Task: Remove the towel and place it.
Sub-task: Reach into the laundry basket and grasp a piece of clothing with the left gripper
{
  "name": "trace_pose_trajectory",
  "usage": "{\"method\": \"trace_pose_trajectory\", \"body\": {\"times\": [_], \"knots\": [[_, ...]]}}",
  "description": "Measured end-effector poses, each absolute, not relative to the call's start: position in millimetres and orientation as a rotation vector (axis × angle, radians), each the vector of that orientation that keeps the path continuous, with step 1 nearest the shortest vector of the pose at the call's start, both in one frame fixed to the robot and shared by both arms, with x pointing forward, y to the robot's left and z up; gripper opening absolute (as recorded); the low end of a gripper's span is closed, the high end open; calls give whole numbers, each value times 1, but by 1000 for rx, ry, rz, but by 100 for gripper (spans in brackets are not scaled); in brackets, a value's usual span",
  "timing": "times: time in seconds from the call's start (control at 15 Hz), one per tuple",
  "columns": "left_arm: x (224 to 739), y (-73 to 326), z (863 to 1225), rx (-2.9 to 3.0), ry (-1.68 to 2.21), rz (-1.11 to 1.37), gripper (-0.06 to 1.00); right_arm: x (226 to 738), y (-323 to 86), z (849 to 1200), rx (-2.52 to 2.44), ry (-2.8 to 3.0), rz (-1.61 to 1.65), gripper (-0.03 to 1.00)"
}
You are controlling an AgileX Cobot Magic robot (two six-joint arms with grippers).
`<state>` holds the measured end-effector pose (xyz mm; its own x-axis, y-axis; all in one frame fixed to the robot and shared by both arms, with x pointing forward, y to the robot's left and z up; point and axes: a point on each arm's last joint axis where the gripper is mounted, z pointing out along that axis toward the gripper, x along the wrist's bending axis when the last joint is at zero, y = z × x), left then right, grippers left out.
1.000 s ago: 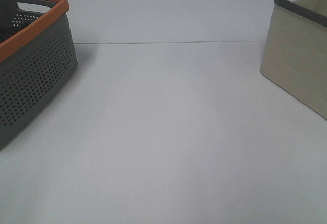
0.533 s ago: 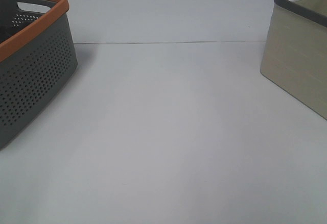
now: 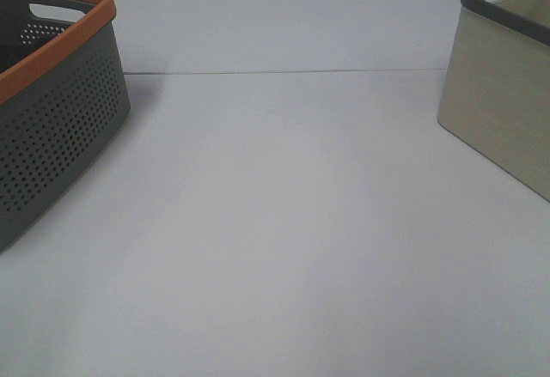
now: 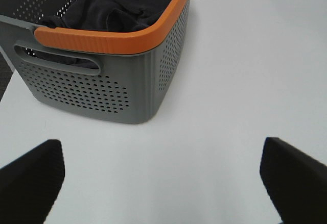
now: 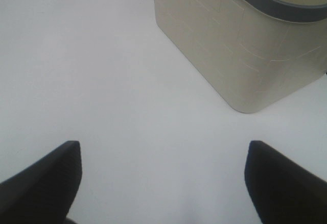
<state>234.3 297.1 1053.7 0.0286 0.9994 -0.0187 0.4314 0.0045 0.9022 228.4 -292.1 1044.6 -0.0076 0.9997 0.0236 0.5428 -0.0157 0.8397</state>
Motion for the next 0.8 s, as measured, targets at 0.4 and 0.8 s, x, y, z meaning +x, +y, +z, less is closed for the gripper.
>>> {"method": "trace_pose_trajectory", "body": {"times": [0.4,0.8], "knots": [[234,297,1054,1534,1509,931,98,228,-292,1045,1629,1620,907,77],[244,296,1086,1651,1514,897,98,228,-292,1045,1629,1620,907,77]]}}
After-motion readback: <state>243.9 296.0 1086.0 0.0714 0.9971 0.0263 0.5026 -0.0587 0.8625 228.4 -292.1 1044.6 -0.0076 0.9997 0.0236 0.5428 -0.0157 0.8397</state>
